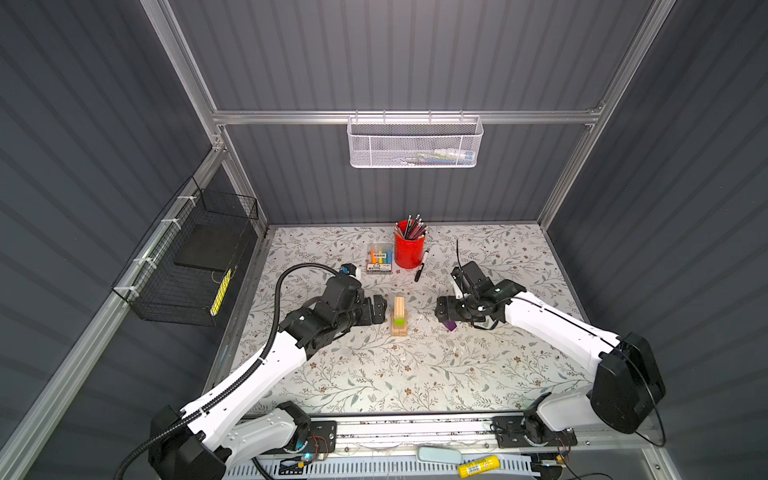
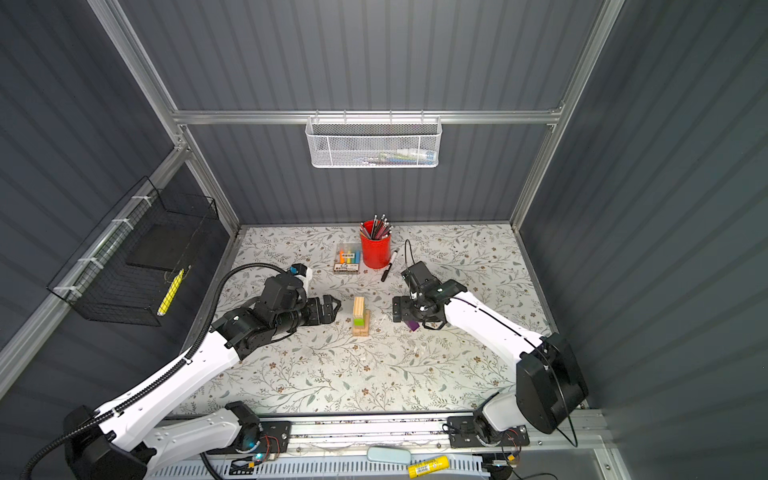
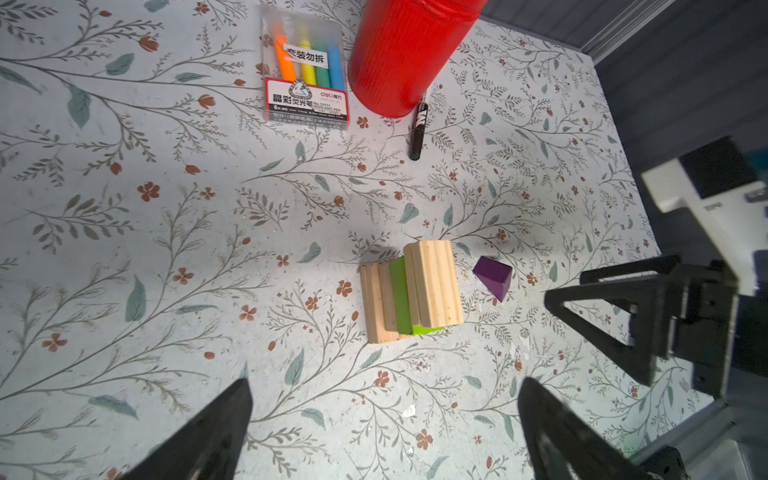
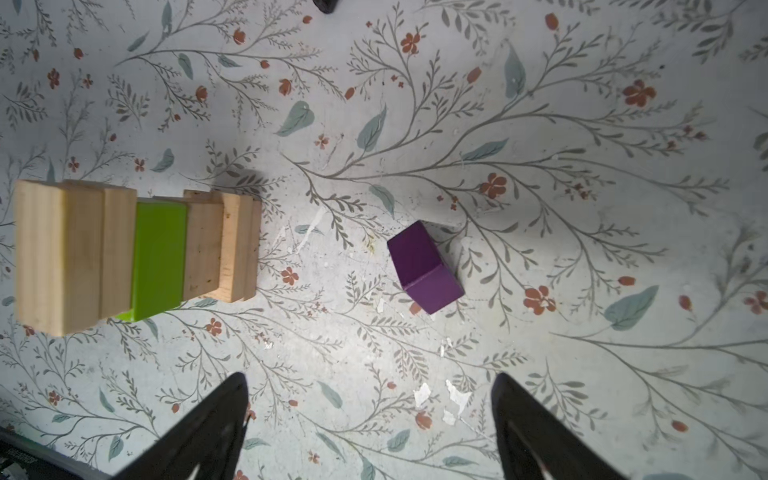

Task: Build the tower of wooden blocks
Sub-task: 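Lower the right gripper onto the purple cube and grasp it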

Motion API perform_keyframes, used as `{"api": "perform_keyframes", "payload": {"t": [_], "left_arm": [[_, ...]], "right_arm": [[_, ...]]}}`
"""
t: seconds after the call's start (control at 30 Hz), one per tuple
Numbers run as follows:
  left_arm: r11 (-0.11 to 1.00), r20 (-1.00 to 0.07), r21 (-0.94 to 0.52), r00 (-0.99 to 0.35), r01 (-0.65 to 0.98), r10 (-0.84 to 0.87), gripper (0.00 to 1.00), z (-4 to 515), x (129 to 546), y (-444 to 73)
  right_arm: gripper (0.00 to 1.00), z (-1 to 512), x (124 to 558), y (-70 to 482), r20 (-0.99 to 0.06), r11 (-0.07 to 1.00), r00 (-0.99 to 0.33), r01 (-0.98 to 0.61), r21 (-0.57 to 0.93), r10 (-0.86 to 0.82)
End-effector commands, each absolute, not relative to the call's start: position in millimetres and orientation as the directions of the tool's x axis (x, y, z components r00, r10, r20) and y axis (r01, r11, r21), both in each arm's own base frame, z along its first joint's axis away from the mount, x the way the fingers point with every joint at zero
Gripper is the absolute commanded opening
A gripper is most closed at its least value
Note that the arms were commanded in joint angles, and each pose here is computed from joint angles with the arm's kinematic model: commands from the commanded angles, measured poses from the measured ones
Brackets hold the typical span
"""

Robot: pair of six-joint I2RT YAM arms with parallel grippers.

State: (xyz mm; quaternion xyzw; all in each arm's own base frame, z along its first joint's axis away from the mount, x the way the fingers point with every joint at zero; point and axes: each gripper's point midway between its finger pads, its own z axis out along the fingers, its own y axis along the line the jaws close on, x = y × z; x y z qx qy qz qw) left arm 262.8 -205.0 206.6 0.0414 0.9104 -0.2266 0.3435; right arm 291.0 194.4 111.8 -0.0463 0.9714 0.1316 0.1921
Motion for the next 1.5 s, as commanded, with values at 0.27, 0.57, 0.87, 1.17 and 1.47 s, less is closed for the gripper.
{"api": "perform_keyframes", "payload": {"t": [0.27, 0.57, 0.87, 1.17, 1.47], "left_arm": [[0.877, -0.641, -0.395, -0.766, 0.272, -0.051, 1.0, 195.9, 258.2, -221.9], [0.889, -0.641, -0.379, -0.766, 0.256, -0.053, 1.0, 192.2, 256.7, -217.6], [0.908, -0.654, -0.351, -0.754, 0.231, -0.061, 1.0, 194.3, 257.0, -207.0], [0.917, -0.659, -0.335, -0.75, 0.218, -0.062, 1.0, 193.3, 256.1, -201.6], [0.921, -0.664, -0.325, -0.745, 0.215, -0.061, 1.0, 192.9, 256.4, -198.8]], "right_arm": [[0.89, 61.9, 319.2, 209.1, -0.328, 0.944, -0.934, -0.227, 0.238, -0.142], [0.77, 41.1, 310.7, 209.0, -0.274, 0.946, -0.946, -0.236, 0.223, -0.172], [0.76, 33.6, 291.4, 204.6, -0.248, 0.966, -0.945, -0.243, 0.087, -0.215], [0.66, 33.0, 294.2, 194.5, -0.258, 0.995, -0.964, -0.084, 0.054, -0.067], [0.54, 24.9, 296.2, 203.5, -0.235, 0.997, -0.971, 0.022, 0.071, 0.038]]}}
